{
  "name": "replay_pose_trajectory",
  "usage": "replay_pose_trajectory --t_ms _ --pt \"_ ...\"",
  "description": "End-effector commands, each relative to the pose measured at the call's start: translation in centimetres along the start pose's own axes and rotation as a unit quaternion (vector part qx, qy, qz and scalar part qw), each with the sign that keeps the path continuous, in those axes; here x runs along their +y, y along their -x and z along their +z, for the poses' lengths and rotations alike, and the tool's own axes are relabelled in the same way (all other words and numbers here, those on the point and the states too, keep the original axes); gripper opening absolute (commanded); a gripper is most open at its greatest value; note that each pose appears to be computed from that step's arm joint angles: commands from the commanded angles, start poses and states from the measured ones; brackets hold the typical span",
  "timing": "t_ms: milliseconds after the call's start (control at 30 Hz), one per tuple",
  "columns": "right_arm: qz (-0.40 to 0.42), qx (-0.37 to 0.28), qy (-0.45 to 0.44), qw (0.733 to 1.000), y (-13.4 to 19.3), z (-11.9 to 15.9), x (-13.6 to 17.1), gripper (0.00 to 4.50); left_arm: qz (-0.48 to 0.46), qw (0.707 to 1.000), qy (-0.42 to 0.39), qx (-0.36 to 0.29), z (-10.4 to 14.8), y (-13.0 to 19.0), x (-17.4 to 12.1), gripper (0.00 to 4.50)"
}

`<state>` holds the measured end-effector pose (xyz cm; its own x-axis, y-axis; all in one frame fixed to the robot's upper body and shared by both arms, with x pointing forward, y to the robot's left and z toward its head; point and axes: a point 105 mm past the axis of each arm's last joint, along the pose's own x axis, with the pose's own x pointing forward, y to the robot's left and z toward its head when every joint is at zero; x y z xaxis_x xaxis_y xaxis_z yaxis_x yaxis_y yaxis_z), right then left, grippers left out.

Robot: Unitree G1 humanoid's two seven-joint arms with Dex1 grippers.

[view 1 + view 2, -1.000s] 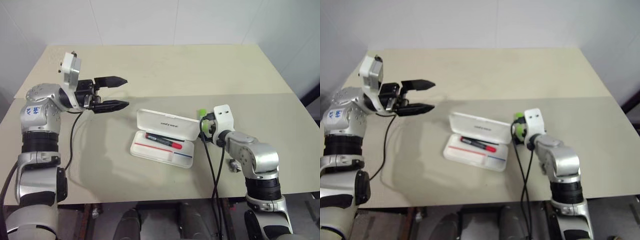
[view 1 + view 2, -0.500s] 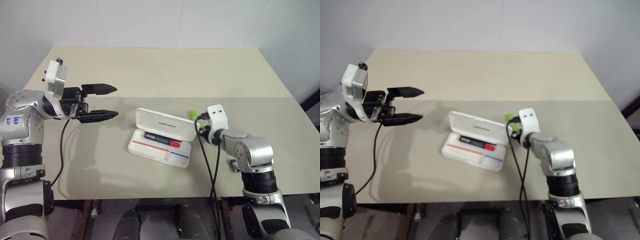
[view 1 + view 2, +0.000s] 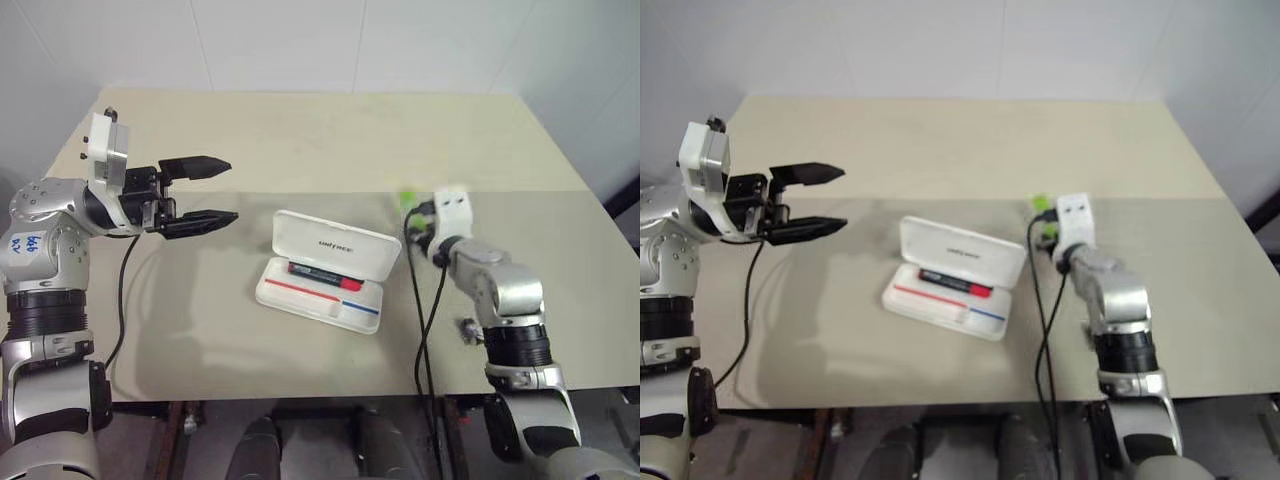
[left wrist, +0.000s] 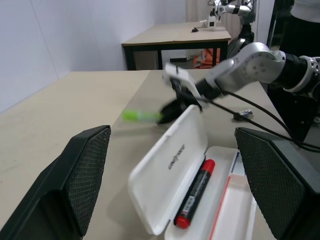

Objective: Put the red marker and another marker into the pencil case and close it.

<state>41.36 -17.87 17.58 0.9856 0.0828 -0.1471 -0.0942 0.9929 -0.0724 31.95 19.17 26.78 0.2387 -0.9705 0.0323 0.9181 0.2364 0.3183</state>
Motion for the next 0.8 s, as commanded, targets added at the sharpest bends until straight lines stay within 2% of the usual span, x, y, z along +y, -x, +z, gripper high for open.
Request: replay_pose_trajectory --t_ms 33,167,300,500,633,700,800 --pt "0.008 -0.130 0.003 0.991 0.8 5.7 -0.3 1.10 -0.008 0.999 -0.027 -0.023 1.4 -0.4 -0.1 4.25" --pt "0.073 -0.190 -0.007 0.979 2.6 8.9 1.2 1.10 -0.013 0.999 -0.027 -0.029 1.5 -0.6 -0.4 4.25" --pt "0.194 -0.190 -0.010 0.962 5.5 10.1 3.7 1.10 -0.017 0.999 -0.024 -0.032 1.5 -0.7 -0.9 4.25" --pt "0.373 -0.147 0.064 0.914 10.8 9.6 6.4 1.10 -0.023 0.999 -0.019 -0.037 1.4 -0.8 -2.0 4.25" --pt "0.501 -0.067 0.106 0.856 14.3 7.6 7.9 1.10 -0.022 0.999 -0.018 -0.039 1.4 -0.8 -2.5 4.25" --pt "0.530 -0.010 0.139 0.836 15.4 5.8 8.1 1.10 -0.022 0.999 -0.018 -0.039 1.4 -0.8 -2.8 4.25" --pt "0.542 0.016 0.164 0.824 15.7 5.0 8.3 1.10 -0.023 0.999 -0.018 -0.037 1.4 -0.9 -3.4 4.25"
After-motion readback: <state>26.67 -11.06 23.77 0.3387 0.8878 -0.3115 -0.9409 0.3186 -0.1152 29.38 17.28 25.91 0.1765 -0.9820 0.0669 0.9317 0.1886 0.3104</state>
